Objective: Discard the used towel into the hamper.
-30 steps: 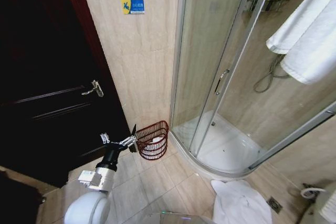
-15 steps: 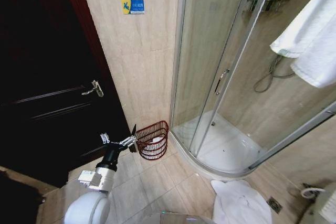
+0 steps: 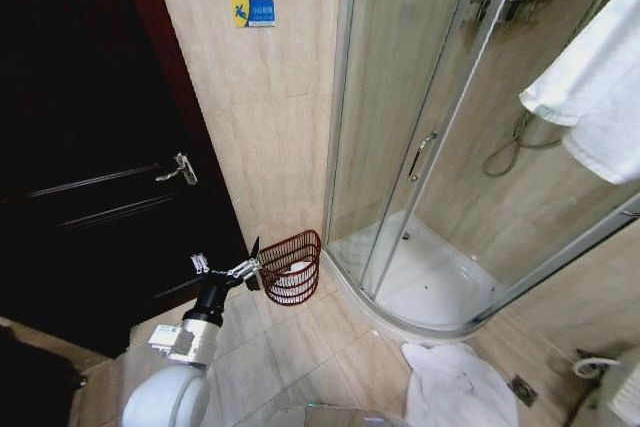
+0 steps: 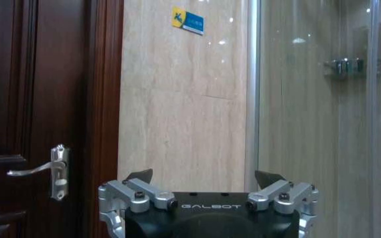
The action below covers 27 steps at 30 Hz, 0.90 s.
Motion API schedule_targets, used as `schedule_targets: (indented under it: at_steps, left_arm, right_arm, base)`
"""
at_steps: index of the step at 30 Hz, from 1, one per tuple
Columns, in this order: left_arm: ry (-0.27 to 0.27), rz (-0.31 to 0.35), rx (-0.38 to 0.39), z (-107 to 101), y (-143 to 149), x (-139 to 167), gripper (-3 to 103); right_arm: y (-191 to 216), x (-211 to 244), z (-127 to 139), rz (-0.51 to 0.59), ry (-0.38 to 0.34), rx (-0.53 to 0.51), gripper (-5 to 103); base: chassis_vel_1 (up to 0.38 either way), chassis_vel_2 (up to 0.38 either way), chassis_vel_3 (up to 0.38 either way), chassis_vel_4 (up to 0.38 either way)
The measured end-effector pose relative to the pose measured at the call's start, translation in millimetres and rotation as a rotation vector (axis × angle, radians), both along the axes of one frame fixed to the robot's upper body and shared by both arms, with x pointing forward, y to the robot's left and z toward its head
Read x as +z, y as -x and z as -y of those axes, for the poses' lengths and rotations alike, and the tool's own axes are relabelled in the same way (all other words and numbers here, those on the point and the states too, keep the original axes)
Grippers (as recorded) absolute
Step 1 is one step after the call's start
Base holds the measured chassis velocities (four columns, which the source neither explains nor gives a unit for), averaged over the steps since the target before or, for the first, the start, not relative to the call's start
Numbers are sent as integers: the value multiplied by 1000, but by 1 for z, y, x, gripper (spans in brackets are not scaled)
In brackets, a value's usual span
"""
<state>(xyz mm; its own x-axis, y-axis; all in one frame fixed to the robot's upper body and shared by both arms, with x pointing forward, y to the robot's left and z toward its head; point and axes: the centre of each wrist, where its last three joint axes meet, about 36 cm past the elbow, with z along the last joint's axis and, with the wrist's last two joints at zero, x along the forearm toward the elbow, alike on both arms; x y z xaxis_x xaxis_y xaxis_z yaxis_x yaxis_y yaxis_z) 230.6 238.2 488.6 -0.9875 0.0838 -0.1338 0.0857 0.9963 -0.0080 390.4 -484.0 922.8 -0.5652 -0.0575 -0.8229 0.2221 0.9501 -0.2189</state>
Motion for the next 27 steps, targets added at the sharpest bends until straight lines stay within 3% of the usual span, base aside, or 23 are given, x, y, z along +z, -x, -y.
schedule_targets:
  at_steps: [7, 15, 27]
  left_arm:
    - [0, 0, 0, 0, 0, 0, 100]
    - [0, 0, 0, 0, 0, 0, 100]
    - [0, 0, 0, 0, 0, 0, 100]
  right_arm:
    - [29, -4, 0, 30, 36, -13, 11]
    - [20, -39, -4, 26, 94, -37, 11]
    - [22, -125, -5, -64, 62, -60, 11]
  base:
    - [0, 0, 0, 0]
    - [0, 0, 0, 0]
    - [0, 0, 0, 0]
